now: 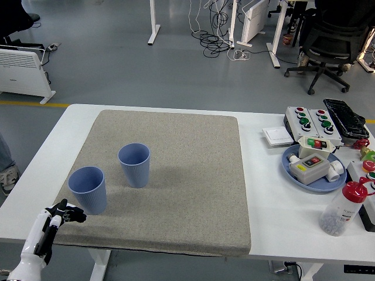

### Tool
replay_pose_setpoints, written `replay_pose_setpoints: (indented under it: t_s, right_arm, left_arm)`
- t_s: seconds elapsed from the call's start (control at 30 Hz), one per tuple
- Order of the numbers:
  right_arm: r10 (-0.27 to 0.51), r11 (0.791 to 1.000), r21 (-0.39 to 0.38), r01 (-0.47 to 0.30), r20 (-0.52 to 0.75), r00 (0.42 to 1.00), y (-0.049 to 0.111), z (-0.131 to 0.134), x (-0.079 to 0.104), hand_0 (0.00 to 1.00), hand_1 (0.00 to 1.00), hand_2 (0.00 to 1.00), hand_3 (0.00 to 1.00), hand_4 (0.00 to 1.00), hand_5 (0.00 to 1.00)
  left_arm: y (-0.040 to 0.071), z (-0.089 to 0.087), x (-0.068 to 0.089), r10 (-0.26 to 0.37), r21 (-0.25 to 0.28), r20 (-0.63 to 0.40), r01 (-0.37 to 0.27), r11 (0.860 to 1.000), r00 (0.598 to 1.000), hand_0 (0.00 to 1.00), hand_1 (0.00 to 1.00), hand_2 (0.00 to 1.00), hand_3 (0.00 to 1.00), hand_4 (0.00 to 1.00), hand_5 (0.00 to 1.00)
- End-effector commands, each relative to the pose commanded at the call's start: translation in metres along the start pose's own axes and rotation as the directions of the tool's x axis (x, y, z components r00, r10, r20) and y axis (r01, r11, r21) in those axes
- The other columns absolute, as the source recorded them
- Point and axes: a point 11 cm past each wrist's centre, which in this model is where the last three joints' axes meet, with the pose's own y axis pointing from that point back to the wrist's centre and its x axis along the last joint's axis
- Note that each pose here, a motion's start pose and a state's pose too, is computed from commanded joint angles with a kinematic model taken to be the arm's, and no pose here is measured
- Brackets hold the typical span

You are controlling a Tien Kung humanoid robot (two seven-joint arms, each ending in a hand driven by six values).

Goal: Push cup pick cup insert cup

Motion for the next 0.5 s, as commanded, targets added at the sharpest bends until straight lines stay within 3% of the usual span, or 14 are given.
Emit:
replay_pose_setpoints:
  t_s: [0.5]
  right_arm:
    - [-0.004,1.000,0.003,0.004,0.002,1.000,0.000,-0.001,-0.002,0.688,0.611,0.647,0.593,0.121,0.528]
  left_arm:
    - [-0.019,-0.009,-0.007,-0.039,0.037,0.003,0.039,0.999,0.999,0.610,0.528,0.468,0.427,0.562,0.998]
